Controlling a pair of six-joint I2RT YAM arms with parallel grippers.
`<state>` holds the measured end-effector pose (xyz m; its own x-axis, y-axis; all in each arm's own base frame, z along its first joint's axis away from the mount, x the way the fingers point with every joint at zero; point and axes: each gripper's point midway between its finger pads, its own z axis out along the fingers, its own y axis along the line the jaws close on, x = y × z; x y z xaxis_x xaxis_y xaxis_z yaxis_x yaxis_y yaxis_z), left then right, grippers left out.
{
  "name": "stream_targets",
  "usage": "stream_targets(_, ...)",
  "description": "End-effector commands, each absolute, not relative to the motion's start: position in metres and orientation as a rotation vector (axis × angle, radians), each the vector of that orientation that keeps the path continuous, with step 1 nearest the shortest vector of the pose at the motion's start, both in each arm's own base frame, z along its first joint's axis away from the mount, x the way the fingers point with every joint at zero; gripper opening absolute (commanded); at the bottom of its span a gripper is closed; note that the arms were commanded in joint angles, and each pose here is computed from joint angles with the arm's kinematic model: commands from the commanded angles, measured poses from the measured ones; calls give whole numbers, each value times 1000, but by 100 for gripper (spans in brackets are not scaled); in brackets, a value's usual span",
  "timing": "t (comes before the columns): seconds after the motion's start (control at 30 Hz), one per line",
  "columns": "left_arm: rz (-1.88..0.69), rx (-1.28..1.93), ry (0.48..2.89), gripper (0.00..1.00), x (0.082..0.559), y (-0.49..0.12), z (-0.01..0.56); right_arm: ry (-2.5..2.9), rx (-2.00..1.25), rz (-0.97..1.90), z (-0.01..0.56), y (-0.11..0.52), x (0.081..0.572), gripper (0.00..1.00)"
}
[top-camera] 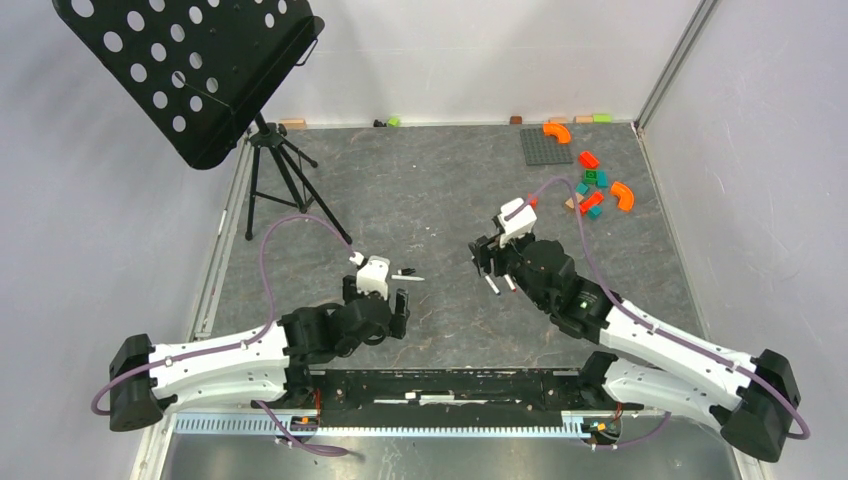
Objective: Insert the pens into the pen caps
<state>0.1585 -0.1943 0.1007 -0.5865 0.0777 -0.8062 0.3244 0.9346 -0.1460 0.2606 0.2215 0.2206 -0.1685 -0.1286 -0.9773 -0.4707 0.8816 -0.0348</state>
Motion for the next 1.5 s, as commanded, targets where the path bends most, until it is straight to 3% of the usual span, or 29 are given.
stream_targets(0.0,-310,181,2168,90,164,-182,121,1735,-636,355,193,228,244,71)
stream_targets(0.13,-291,152,2140,90,167,-174,135,1713,-690,430,189,240,236,71)
stream_targets(0.33,-216,130,2168,89,163,-152,149,1642,-1014,630,176,289,210,70)
stream_targets(0.57,-277,139,2158,85,156,-147,161,1685,-1150,690,148,323,215,69)
stream_targets(0.77,-251,199,2065,84,171,-158,167,1826,-922,621,143,316,238,67)
stream_targets(0.9,-219,257,2014,95,188,-175,166,1881,-765,641,130,289,226,68)
stream_targets(1.1,-336,352,2175,87,225,-200,133,1938,-615,683,104,245,194,69)
stream_targets(1.47,-374,383,2265,91,282,-225,85,1847,-569,826,127,229,165,70)
